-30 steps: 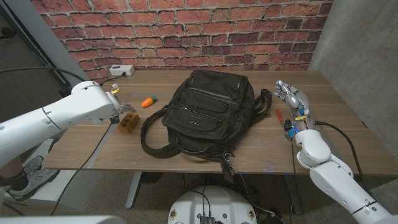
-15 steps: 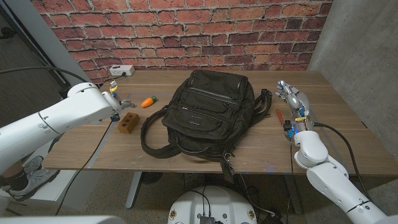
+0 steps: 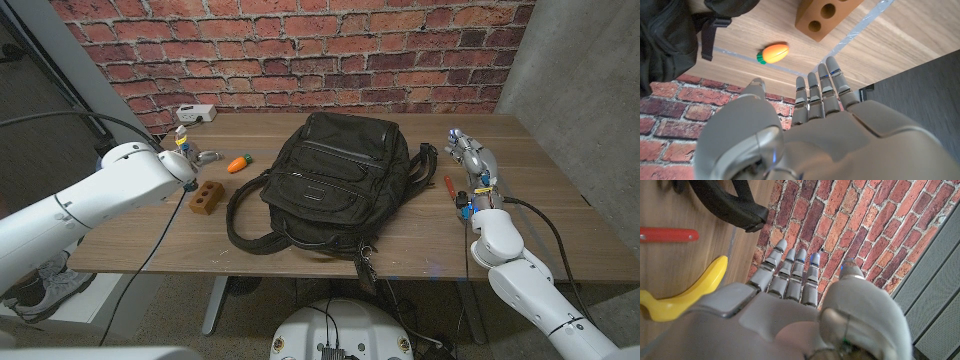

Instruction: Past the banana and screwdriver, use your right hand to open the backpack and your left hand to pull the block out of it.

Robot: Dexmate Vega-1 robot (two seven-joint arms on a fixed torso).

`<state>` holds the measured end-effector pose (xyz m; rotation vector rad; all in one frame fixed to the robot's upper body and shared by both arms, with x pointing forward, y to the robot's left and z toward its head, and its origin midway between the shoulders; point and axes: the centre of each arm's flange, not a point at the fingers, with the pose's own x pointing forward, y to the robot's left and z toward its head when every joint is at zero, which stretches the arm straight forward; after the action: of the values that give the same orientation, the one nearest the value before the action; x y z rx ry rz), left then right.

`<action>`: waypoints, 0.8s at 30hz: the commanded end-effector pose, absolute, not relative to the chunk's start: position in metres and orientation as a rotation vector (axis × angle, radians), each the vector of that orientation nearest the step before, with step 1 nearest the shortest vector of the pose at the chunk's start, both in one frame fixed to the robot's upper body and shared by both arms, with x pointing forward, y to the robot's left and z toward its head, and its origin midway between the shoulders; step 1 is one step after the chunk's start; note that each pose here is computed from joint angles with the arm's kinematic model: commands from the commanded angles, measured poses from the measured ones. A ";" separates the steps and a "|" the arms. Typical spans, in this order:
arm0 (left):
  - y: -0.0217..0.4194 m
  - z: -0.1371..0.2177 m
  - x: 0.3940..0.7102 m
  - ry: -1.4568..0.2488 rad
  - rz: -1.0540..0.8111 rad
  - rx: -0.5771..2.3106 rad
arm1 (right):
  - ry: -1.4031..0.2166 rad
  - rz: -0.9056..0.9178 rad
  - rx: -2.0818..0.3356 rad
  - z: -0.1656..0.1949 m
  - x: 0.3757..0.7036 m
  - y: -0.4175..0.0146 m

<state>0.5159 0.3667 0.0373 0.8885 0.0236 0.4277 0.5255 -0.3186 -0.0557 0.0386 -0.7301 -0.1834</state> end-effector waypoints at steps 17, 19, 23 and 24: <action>0.355 0.039 0.525 -0.234 0.359 0.744 | -0.718 -0.177 0.080 -0.053 0.553 -0.319; 0.356 0.039 0.528 -0.249 0.351 0.738 | -0.718 -0.177 0.083 -0.054 0.555 -0.318; 0.356 0.037 0.534 -0.292 0.345 0.721 | -0.717 -0.175 0.090 -0.054 0.557 -0.317; 0.356 0.036 0.535 -0.304 0.342 0.713 | -0.716 -0.175 0.090 -0.054 0.557 -0.316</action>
<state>0.5241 0.3557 0.0410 0.7661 -0.2009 0.3678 0.5504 -0.3189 -0.0541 0.0747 -0.7172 -0.1746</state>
